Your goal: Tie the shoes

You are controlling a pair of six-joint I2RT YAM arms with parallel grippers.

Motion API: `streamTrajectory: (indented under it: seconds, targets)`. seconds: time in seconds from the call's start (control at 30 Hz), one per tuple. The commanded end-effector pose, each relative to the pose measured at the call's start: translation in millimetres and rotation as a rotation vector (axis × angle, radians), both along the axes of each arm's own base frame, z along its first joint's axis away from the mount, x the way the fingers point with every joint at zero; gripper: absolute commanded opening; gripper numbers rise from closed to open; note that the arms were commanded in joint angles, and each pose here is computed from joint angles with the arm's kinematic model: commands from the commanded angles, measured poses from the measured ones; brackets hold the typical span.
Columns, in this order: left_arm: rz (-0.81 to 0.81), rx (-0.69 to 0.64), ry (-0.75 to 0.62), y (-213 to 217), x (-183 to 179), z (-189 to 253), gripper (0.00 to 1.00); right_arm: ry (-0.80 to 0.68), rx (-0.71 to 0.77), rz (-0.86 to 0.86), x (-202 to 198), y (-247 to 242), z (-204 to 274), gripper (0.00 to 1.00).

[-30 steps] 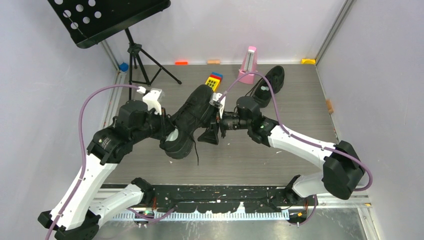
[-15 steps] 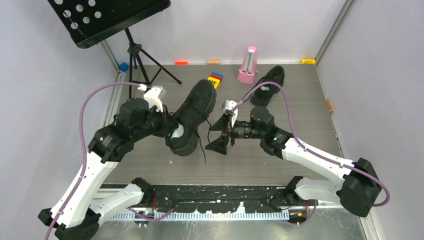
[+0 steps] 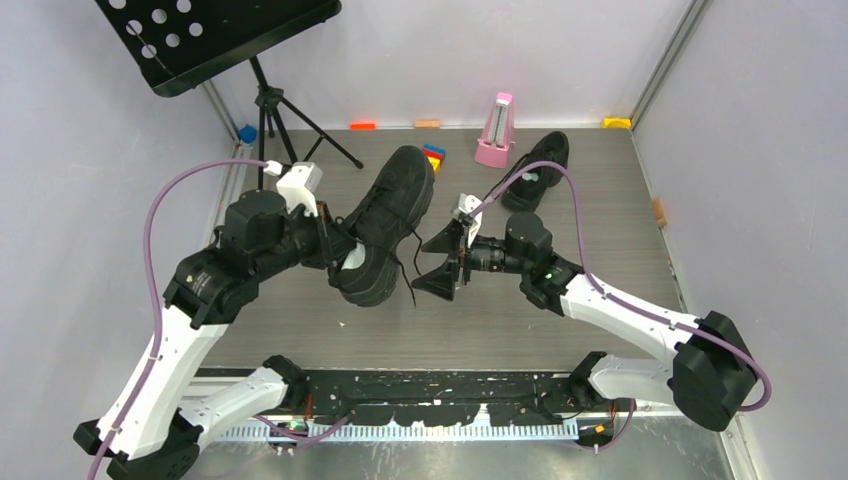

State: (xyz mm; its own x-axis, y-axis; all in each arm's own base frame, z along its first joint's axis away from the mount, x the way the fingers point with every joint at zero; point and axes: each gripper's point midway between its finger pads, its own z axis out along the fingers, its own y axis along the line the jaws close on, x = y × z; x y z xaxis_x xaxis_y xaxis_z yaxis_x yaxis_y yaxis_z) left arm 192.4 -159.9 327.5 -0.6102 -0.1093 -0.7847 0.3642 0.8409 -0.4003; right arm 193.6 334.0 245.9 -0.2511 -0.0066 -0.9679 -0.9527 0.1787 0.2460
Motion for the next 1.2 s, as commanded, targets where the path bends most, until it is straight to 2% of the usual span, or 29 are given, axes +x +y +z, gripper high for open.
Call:
streamTrajectory:
  seconds: [0.0,0.3,0.63,0.7,0.8,0.9,0.93,0.97,1.17]
  targets:
    - [-0.034,-0.152,-0.158,-8,-3,68,0.0,-0.133,0.077,0.029,3,6,41,0.99]
    - [-0.052,-0.171,-0.166,-11,-7,80,0.0,-0.147,0.127,0.126,-4,20,66,0.98]
    - [-0.063,-0.183,-0.165,-14,-6,84,0.0,-0.13,0.095,0.185,-19,28,57,0.95]
    - [-0.062,-0.184,-0.165,-15,-6,85,0.0,-0.12,0.09,0.189,-20,30,55,0.84]
    - [-0.052,-0.175,-0.159,-14,-3,81,0.0,-0.099,0.095,0.188,-23,30,57,0.6]
    - [-0.019,-0.151,-0.149,-10,2,72,0.0,-0.066,0.106,0.169,-25,28,61,0.25]
    - [-0.005,-0.138,-0.144,-8,4,67,0.0,-0.052,0.112,0.147,-23,26,62,0.09]
    - [0.015,-0.121,-0.134,-6,8,59,0.0,-0.029,0.116,0.125,-23,24,63,0.02]
    - [0.123,-0.021,-0.008,-4,33,-16,0.0,0.191,0.077,0.033,-32,4,62,0.0]
